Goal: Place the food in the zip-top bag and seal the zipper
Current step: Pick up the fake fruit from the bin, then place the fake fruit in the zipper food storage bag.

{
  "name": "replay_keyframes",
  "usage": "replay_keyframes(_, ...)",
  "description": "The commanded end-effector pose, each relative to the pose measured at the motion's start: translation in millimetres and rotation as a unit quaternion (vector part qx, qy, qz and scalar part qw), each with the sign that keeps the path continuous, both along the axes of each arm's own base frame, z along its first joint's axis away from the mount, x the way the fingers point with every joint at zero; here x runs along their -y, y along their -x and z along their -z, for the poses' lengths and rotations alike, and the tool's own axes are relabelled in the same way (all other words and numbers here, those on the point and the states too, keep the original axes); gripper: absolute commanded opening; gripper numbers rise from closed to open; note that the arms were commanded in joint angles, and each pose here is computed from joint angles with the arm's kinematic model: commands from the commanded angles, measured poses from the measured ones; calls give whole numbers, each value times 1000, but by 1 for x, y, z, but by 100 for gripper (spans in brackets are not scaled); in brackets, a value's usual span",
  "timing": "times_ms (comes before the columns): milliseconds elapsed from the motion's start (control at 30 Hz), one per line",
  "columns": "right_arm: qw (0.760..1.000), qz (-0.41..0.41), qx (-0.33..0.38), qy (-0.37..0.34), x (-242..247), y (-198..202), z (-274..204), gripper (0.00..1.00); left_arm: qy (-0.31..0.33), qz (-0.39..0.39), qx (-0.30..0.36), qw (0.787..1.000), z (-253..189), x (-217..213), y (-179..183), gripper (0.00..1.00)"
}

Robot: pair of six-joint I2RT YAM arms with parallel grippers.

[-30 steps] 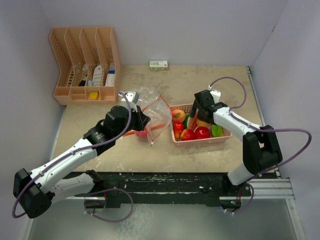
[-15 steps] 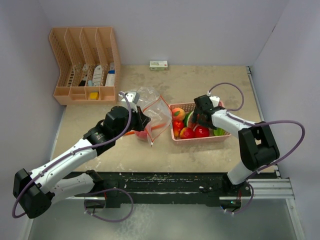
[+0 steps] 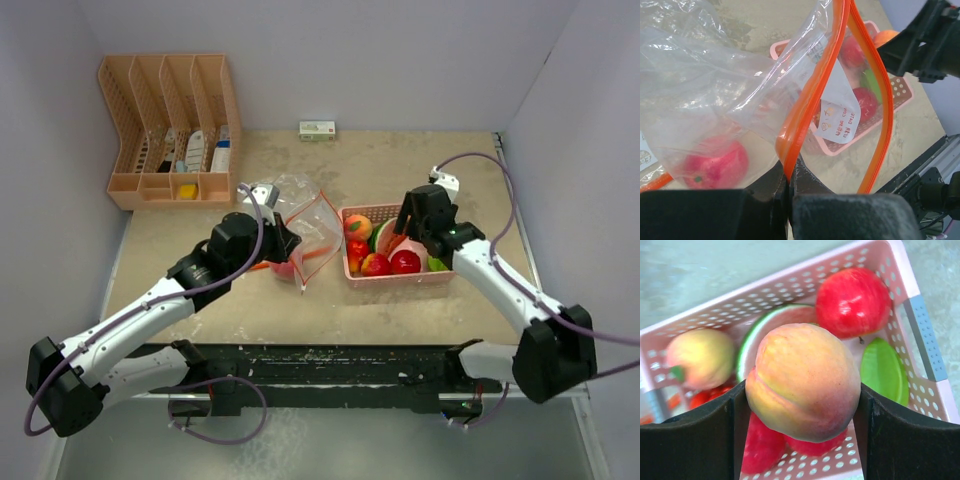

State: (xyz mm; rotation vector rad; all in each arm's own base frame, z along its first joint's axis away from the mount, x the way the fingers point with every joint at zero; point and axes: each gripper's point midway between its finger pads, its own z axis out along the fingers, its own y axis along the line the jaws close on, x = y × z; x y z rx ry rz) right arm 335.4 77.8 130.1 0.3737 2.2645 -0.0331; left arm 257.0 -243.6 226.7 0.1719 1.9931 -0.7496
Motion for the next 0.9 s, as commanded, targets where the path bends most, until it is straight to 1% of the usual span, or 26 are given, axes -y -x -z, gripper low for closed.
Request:
replay_keyframes(0,991,-111,60,-51,-37,9,-43,31,7,0,11,1000,-6,3,-5,0)
replay_keyframes(67,976,-173,99,-90,-66,17,-72,31,6,-3,9,1000,-4,4,-7,0)
replay_keyframes(133,952,-239,142,-128,-99,28,-103,31,5,-4,7,1000,-2,4,-8,0)
replay_keyframes(167,938,-271,162,-146,-116,34,-119,31,4,-4,6,1000,-1,5,-9,0)
replay_keyframes(200,918,-311,180,-168,-136,44,-135,31,4,-4,4,1000,0,6,-9,0)
replay_keyframes(267,883,-368,210,-202,-165,61,-161,32,3,-6,1,1000,2,7,-10,0)
replay_keyframes(400,823,-437,255,-257,-201,84,-194,33,4,-5,-3,1000,4,8,-10,0)
replay_keyframes(500,791,-470,268,-286,-216,96,-205,33,5,-6,-3,1000,4,8,-11,0)
replay_keyframes(567,773,-484,277,-303,-222,102,-212,33,5,-6,-4,1000,4,8,-11,0)
replay_keyframes(600,769,-487,277,-307,-224,104,-213,33,6,-6,-3,1000,4,9,-11,0)
replay_keyframes(667,773,-485,275,-303,-225,101,-214,33,6,-6,-4,1000,5,9,-11,0)
replay_keyframes(867,802,-471,224,-292,-240,82,-179,33,12,-1,-1,1000,3,13,-13,0)
